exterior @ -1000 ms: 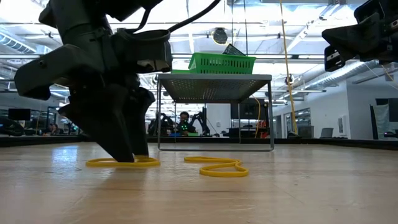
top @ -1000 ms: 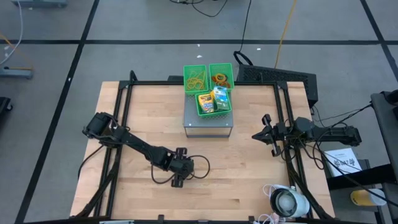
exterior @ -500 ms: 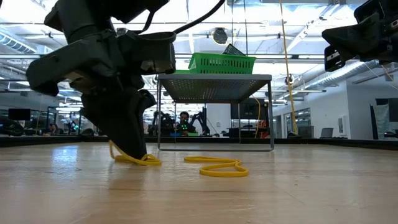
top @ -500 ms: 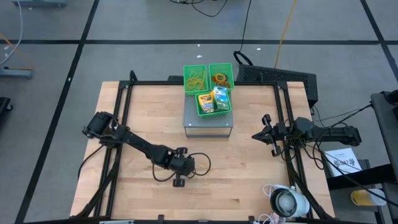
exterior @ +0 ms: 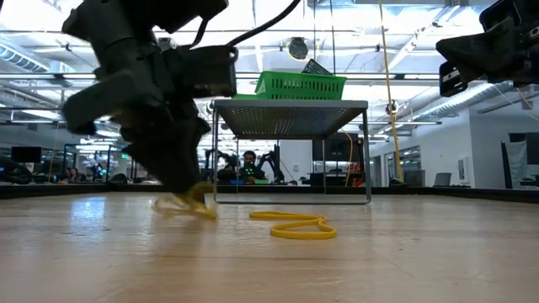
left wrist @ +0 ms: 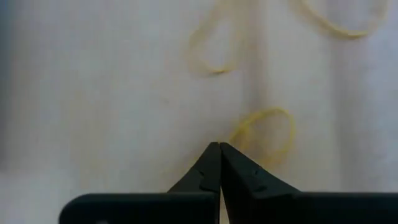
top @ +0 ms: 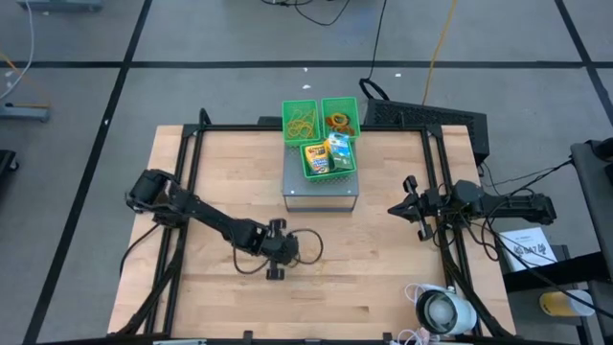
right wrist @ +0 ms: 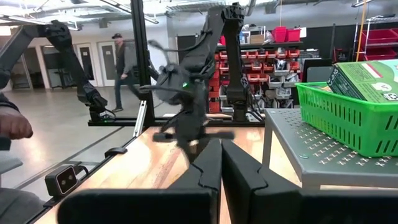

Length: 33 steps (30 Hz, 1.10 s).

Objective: Pick & Place Office Desk Supplies
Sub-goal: Put the yellow rubber band into the left green bin on the shelf

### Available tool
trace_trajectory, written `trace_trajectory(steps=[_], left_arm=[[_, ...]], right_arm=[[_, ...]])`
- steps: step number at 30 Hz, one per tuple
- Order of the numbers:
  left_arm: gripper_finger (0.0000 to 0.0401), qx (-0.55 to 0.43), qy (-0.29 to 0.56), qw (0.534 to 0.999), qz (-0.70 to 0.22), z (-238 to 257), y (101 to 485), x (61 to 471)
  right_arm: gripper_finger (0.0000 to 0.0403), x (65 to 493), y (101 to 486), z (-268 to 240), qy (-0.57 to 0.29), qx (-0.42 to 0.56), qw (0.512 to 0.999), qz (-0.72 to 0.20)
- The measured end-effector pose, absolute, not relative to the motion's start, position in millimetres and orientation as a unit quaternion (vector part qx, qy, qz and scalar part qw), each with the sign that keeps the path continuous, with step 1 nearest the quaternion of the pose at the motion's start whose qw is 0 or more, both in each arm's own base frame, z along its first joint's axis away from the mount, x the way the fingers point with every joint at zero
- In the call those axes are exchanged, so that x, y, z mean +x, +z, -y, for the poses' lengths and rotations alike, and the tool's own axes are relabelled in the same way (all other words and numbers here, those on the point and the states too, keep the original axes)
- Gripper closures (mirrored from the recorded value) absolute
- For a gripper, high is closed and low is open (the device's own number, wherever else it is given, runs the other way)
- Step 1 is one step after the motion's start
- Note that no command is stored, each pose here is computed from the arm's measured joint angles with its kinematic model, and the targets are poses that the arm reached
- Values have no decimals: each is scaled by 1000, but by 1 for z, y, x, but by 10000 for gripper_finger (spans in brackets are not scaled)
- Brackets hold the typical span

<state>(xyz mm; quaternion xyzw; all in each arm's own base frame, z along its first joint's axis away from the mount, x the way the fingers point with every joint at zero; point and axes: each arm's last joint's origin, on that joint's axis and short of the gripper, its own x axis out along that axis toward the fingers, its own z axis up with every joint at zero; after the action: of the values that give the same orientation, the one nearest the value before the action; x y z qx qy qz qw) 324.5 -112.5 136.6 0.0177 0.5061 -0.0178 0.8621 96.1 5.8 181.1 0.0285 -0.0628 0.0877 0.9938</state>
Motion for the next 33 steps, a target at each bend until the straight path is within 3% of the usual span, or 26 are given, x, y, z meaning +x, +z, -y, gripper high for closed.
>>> trace_trajectory(steps=[10, 16, 28, 33], left_arm=[[399, 34, 7, 899, -437, 107, 192, 312], [388, -1, -45, 896, -442, 111, 195, 311], [216, 0, -32, 895, -446, 126, 163, 323], [169, 2, -44, 889, -455, 128, 156, 325]], right_arm=[[403, 96, 181, -6, 88, 28, 994, 63], [403, 96, 181, -6, 88, 28, 994, 63], [403, 96, 181, -6, 88, 28, 994, 63], [403, 96, 181, -6, 88, 28, 994, 63]])
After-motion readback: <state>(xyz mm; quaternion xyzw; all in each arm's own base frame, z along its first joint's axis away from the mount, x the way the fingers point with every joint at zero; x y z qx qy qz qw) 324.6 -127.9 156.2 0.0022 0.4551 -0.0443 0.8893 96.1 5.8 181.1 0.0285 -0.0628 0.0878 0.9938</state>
